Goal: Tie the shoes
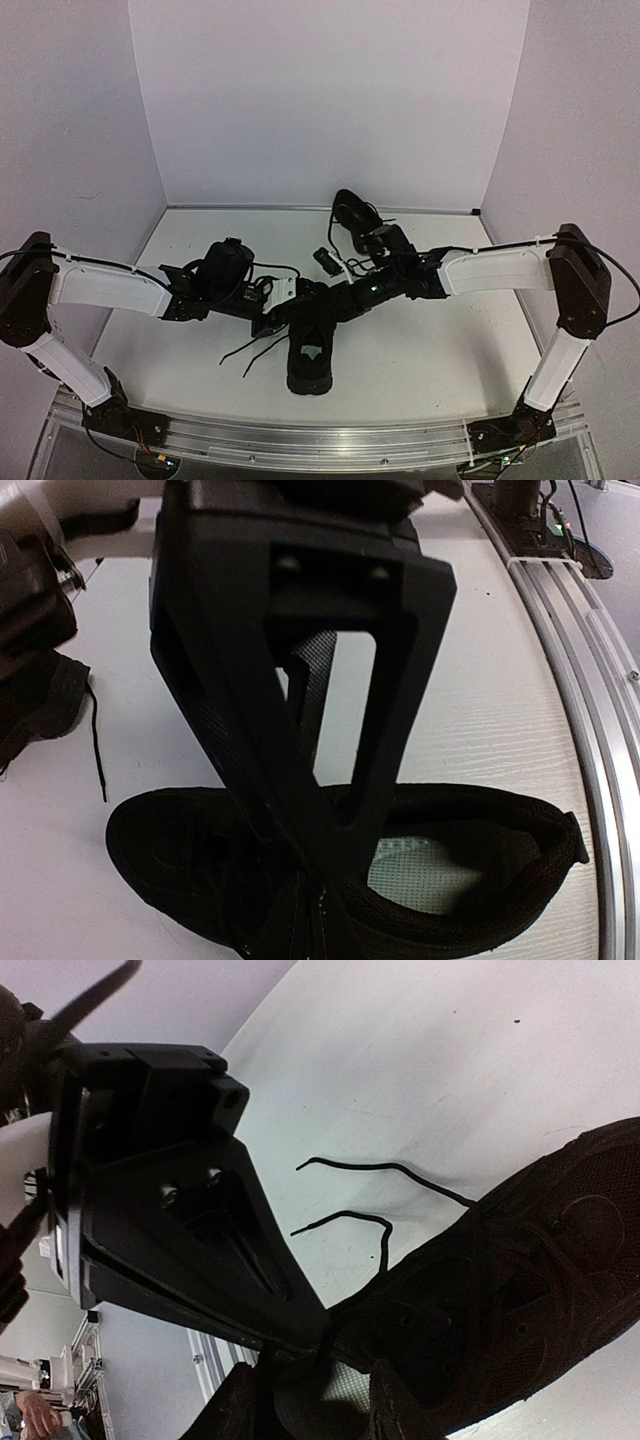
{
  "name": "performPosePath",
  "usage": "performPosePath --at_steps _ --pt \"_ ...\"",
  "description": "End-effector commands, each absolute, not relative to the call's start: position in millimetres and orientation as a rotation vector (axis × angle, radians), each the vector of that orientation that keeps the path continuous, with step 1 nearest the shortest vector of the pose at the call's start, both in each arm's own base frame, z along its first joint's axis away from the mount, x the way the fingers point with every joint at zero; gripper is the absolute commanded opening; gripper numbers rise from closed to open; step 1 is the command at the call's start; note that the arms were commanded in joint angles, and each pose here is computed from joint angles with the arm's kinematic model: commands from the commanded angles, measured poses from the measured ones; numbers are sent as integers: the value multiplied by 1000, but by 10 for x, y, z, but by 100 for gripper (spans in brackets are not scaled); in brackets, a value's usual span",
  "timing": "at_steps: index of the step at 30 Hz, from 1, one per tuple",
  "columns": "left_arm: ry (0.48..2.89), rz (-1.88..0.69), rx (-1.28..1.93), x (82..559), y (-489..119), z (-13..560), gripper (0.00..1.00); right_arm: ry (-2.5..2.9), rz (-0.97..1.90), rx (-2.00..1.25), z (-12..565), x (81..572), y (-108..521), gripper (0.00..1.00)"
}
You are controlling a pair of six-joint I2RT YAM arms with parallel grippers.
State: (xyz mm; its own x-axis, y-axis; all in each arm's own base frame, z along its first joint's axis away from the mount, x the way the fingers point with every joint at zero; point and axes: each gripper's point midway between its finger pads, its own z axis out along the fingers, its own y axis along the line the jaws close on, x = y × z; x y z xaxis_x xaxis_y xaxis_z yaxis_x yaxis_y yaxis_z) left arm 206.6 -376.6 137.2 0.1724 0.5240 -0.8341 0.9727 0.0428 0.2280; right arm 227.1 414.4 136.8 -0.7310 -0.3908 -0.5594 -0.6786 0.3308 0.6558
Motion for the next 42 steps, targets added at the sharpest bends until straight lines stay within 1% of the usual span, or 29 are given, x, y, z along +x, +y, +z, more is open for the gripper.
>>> performPosePath --at_steps 1,7,10,12,17,19,21,25,27,28,31,34,38,42 --pt "1387 -675 1560 2167 -3885 1656 2 2217 1384 -1010 1505 2293 4279 34" --pt "1382 -680 1565 2163 -3891 1668 2 2205 1395 -1021 1532 2300 4322 26" --pt "1382 -687 1569 2157 -3897 1659 2 2202 1396 -1021 1542 2304 4329 25" --pt "1381 -689 1571 2154 -3899 1656 3 2198 1395 -1021 1553 2309 4329 23" --pt "1394 -678 1572 2166 -3884 1642 4 2200 1396 -1024 1557 2299 4329 4" --pt "1427 -657 1564 2200 -3837 1643 10 2210 1385 -1018 1542 2310 4319 0" --pt "1489 -619 1539 2285 -3721 1693 21 2219 1371 -1012 1529 2318 4304 0" --pt "1652 -552 1412 2507 -3260 1828 43 2224 1345 -994 1553 2328 4267 0" --pt "1704 -469 1365 2571 -3066 1888 50 2221 1339 -990 1573 2330 4262 0" --pt "1732 -432 1349 2581 -2982 1895 53 2221 1335 -987 1574 2339 4259 0" --pt "1849 -341 1319 2591 -2765 1780 56 2223 1321 -975 1571 2365 4255 0" --pt "2013 -309 1382 2508 -2640 1458 58 2226 1307 -960 1576 2395 4255 0" --pt "2209 -296 1507 2359 -2531 1062 55 2260 1295 -942 1540 2403 4223 0" --pt "2252 -259 1566 2322 -2463 879 53 2270 1298 -930 1529 2414 4209 0"
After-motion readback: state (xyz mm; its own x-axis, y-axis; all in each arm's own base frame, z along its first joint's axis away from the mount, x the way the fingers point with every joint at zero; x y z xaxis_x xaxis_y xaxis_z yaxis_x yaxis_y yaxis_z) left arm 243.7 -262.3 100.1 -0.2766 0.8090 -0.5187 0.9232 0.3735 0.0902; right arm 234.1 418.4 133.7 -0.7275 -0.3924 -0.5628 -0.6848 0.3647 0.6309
